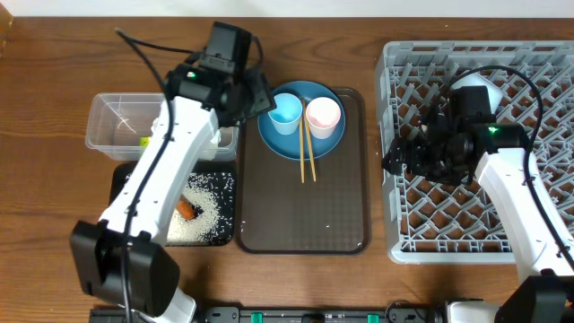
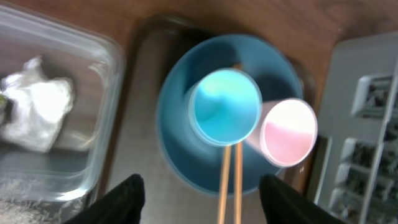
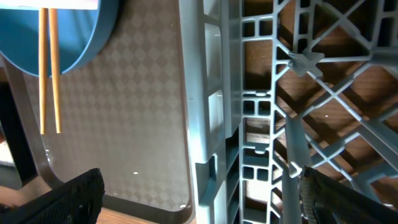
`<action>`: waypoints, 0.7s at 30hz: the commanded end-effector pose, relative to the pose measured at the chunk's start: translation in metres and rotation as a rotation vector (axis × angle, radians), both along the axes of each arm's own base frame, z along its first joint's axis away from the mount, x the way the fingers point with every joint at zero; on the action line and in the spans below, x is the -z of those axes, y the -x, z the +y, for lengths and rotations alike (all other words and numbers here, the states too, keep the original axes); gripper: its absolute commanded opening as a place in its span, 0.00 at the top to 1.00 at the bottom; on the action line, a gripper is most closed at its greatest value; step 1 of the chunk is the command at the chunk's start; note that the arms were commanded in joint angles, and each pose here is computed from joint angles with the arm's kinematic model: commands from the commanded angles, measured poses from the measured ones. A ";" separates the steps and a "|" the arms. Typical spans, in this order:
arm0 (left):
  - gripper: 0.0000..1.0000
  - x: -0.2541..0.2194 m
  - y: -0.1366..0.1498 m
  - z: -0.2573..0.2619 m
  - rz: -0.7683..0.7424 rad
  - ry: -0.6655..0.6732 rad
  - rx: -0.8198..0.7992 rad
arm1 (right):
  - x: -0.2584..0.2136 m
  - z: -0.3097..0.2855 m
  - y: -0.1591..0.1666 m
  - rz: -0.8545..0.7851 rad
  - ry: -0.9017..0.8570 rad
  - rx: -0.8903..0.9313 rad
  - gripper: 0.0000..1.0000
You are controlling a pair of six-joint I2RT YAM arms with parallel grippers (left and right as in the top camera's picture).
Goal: Sort waste into correct bins and load items into the dishwasher rack
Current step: 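Reach the left gripper to the blue plate and grasp the light-blue cup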
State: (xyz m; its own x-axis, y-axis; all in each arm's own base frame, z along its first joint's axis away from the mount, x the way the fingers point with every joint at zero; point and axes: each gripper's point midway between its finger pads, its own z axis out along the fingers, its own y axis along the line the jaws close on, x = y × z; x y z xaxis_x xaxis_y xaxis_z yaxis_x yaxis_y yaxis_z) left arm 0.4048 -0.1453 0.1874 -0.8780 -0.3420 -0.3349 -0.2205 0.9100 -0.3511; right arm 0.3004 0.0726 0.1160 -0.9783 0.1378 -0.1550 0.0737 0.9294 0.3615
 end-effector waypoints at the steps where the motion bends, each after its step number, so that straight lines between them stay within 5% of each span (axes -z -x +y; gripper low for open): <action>1: 0.43 0.014 -0.009 -0.011 0.002 -0.010 0.016 | -0.006 -0.008 -0.001 -0.025 0.023 0.007 0.01; 21: 0.63 0.105 -0.036 -0.017 0.114 -0.071 0.001 | -0.003 -0.010 0.010 0.023 0.032 0.007 0.01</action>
